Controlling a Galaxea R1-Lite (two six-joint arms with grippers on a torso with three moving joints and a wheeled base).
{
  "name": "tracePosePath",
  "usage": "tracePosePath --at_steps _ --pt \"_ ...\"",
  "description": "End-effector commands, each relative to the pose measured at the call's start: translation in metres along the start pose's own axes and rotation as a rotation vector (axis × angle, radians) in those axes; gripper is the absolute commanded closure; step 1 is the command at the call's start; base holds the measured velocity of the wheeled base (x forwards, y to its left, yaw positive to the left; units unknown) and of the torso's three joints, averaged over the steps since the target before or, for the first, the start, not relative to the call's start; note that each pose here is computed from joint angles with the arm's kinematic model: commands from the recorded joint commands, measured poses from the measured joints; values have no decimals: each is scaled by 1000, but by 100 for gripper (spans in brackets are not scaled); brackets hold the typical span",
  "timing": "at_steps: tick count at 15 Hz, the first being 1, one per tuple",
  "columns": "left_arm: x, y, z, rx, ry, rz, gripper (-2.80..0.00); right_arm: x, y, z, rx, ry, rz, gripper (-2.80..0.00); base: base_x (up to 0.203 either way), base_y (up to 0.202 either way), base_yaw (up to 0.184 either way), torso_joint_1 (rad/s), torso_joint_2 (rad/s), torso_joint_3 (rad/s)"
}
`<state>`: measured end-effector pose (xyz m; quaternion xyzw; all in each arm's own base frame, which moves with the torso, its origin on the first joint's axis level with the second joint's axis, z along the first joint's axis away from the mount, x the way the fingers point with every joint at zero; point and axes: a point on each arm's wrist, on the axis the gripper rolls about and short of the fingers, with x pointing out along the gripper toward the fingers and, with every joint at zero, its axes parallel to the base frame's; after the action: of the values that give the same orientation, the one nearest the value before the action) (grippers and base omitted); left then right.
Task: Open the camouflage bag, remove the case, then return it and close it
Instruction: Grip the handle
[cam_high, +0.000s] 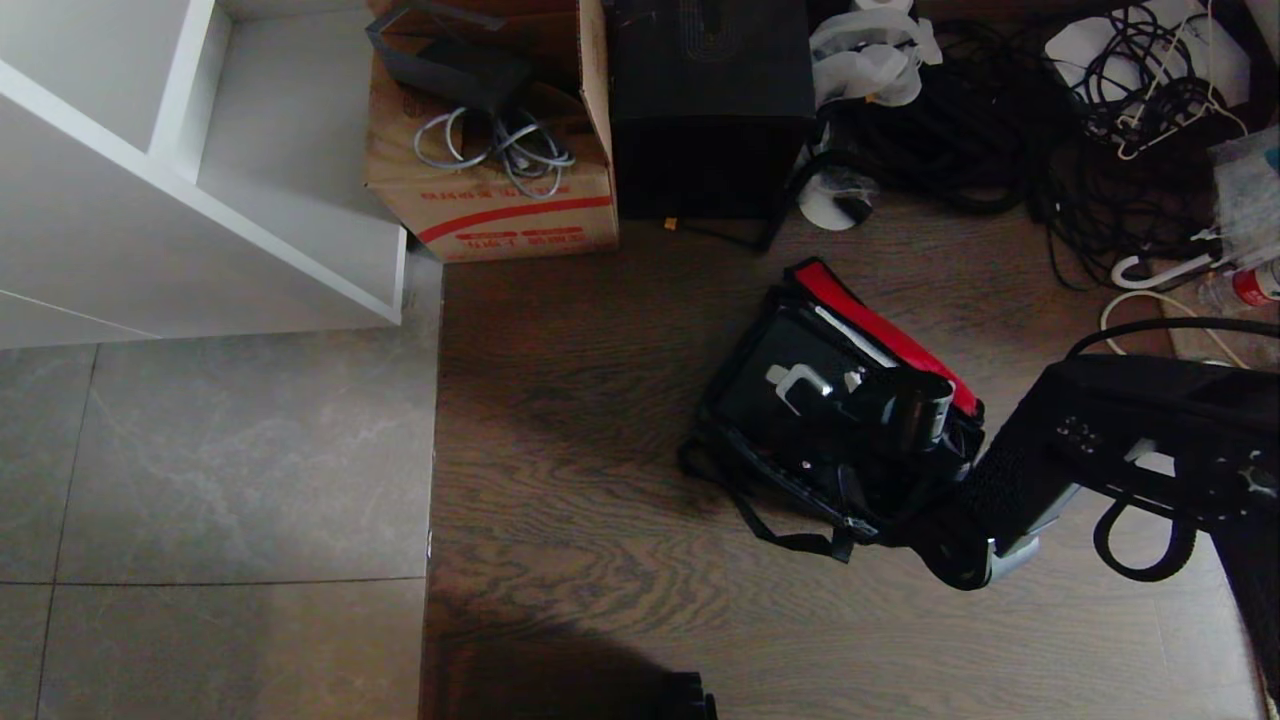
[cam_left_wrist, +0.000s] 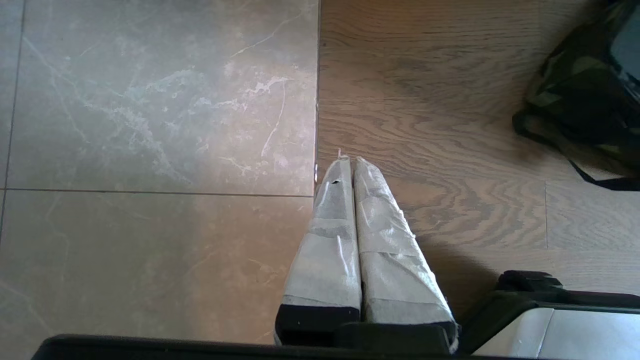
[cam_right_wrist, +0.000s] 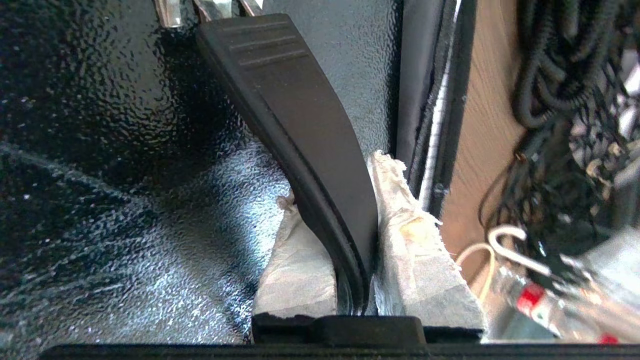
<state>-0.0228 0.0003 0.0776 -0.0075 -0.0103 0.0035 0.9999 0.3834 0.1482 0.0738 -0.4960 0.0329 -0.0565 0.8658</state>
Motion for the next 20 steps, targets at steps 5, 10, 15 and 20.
tracePosePath --at_steps 5,10,15,20 --pt "1 0 -2 0 8 1 0 -3 -38 8 7 -76 11 0 0 0 0 0 0 0" --pt "1 0 -3 0 8 1 0 -8 -59 16 15 -85 1 0 0 0 0 0 0 0" --pt "0 0 -2 0 7 1 0 -12 -69 20 20 -89 -8 0 0 0 0 0 0 0" --pt "0 0 -2 0 6 1 0 -14 -92 26 27 -82 -21 0 0 0 0 0 0 0"
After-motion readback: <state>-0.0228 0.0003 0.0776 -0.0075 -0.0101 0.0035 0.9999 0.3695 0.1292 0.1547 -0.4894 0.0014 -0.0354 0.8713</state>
